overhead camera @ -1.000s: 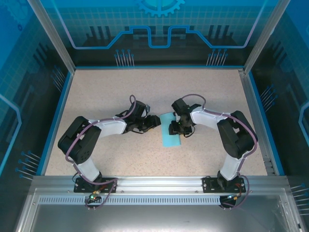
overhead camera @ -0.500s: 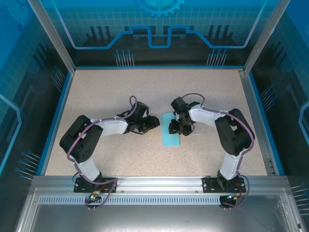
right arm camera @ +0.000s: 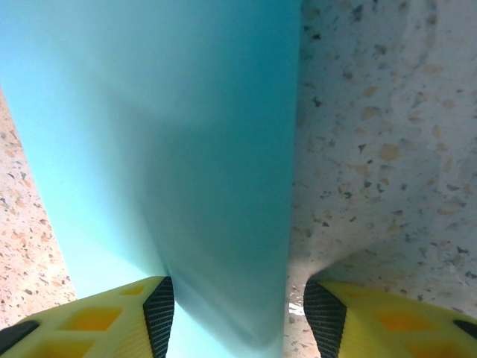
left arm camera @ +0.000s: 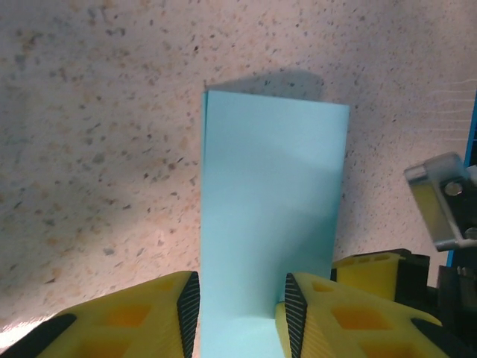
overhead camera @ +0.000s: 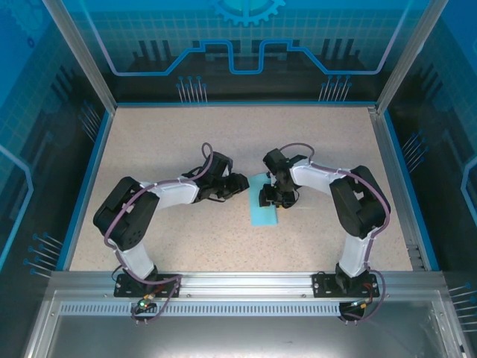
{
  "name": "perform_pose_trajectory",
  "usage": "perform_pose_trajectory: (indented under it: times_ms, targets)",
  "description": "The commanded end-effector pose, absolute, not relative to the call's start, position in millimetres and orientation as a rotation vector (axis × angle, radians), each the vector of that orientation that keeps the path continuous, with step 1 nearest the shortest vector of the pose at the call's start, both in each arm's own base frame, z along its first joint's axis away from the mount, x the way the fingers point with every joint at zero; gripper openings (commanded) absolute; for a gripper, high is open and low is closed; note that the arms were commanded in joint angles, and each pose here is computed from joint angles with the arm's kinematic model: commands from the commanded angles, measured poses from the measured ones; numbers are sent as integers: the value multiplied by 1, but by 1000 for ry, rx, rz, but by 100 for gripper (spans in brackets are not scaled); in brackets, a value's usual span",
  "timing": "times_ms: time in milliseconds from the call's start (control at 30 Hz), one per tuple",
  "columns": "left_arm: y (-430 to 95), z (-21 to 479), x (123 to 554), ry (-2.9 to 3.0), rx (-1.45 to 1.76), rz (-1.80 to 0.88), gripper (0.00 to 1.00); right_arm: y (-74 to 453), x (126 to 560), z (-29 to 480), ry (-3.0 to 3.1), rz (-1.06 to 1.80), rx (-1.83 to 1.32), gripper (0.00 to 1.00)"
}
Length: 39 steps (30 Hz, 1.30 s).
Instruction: Fold a paper plane with a square sheet of paper (pick it up from the middle)
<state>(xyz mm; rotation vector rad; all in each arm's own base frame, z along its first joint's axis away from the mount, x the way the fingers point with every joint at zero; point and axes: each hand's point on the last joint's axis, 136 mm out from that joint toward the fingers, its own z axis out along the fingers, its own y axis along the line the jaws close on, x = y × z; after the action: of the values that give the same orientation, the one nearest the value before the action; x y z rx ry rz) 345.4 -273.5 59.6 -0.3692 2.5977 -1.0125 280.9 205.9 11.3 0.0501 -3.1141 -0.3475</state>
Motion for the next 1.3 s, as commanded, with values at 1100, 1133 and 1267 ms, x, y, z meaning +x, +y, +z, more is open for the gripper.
perform_pose_trajectory:
  times_ms: [1100,1133,1267]
  targets:
    - [-309,52,351,2659,-307,-1173,24,184,252,-45,-2952,-145,63,56]
    - [-311,52,350,2665,-299,-1181,23,184,252,-45,-2952,-143,61,56]
    - [-319,46,346,2702,-260,-1197,20,184,251,-46,-2949,-138,52,56]
